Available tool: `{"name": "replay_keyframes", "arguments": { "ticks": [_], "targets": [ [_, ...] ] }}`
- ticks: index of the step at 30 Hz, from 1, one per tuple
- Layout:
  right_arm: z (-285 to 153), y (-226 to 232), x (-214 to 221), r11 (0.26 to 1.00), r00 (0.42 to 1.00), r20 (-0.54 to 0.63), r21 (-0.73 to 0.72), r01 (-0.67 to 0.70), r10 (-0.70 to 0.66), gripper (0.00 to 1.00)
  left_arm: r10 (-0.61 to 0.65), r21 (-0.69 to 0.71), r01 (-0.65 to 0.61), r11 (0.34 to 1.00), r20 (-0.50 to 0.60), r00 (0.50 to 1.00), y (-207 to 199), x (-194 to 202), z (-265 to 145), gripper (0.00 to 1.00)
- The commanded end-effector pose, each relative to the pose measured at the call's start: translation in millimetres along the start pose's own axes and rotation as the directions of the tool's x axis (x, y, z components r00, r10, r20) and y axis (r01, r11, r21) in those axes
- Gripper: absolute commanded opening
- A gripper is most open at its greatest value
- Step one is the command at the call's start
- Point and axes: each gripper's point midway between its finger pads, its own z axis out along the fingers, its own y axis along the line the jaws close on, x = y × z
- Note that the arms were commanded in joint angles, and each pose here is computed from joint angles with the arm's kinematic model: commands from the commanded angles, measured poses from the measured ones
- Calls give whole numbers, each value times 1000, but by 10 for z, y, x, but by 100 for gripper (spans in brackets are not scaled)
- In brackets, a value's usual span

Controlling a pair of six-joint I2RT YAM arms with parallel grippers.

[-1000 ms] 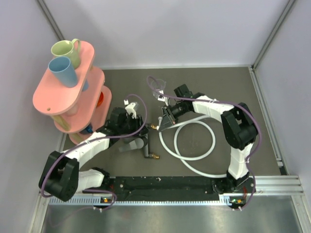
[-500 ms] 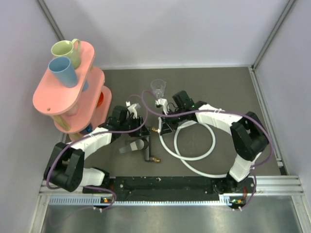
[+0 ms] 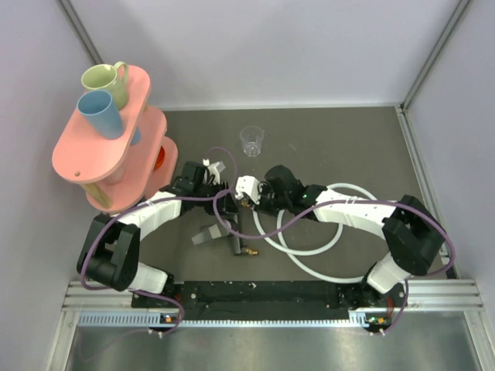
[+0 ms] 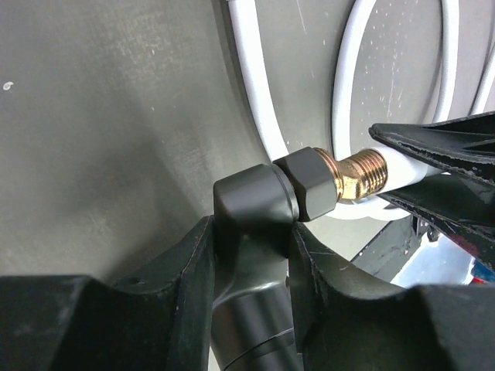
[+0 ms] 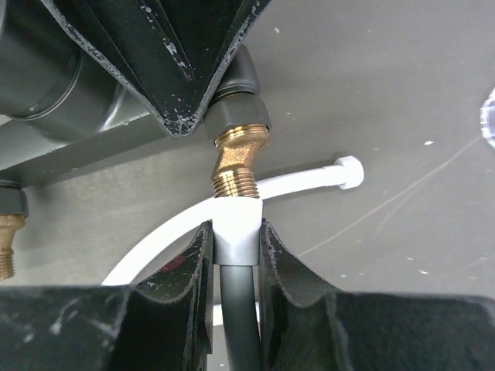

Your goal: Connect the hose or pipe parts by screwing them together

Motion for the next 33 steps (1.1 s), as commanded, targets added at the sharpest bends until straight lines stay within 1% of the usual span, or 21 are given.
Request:
{"name": "replay_keyframes", "arguments": {
  "ticks": [1, 2, 3, 5, 6, 7, 9, 10, 13, 19, 22, 23, 25, 26, 31, 33],
  "targets": [
    [-89, -144, -403, 973, 980, 57, 144, 181, -191, 0, 108, 230, -121, 966, 68, 992, -630, -355, -142, 0],
    [-85, -144, -407, 968, 976, 51, 150, 202, -212, 0, 113, 241, -125, 962, 61, 992, -645, -343, -143, 0],
    [-85, -129, -445, 952, 963, 43, 163, 258, -268, 0, 123, 268, -131, 954, 49, 991, -687, -319, -156, 0],
    [-80, -101, -447, 932, 944, 34, 170, 319, -329, 0, 148, 285, -151, 946, 33, 988, -718, -304, -173, 0],
    [-89, -85, -451, 913, 924, 26, 167, 373, -382, 0, 157, 292, -156, 944, 21, 987, -729, -291, -180, 0],
    [-87, -68, -408, 903, 914, 14, 160, 398, -405, 0, 172, 282, -165, 945, -2, 985, -705, -265, -182, 0],
    [-110, -105, -492, 873, 885, 33, 185, 452, -465, 0, 193, 266, -181, 947, -21, 981, -664, -256, -168, 0],
    [-107, -94, -460, 867, 878, 29, 181, 465, -477, 0, 185, 251, -170, 953, -35, 982, -638, -240, -168, 0],
    [-103, -113, -413, 859, 873, 3, 181, 479, -488, 0, 184, 228, -172, 958, -29, 983, -613, -284, -161, 0],
    [-84, -55, -178, 845, 862, -15, 188, 500, -507, 0, 168, 220, -154, 963, -46, 985, -586, -289, -132, 0],
    [-107, -30, -190, 814, 831, 4, 208, 543, -556, 0, 167, 217, -150, 965, -61, 984, -571, -279, -119, 0],
    [-109, -15, -214, 795, 812, 7, 211, 569, -583, 0, 163, 206, -145, 968, -77, 984, -536, -255, -105, 0],
    [-144, -37, -272, 780, 800, 16, 231, 581, -600, 0, 166, 196, -146, 970, -86, 982, -530, -268, -108, 0],
    [-156, -54, -278, 762, 783, 7, 235, 604, -622, 0, 173, 183, -155, 971, -90, 981, -497, -270, -96, 0],
    [-157, -34, -267, 732, 749, -7, 209, 649, -662, 0, 177, 166, -159, 973, -104, 979, -501, -313, -108, 0],
    [-136, -2, -257, 711, 726, -14, 191, 676, -687, 0, 174, 163, -155, 974, -108, 979, -490, -308, -100, 0]
  ]
}}
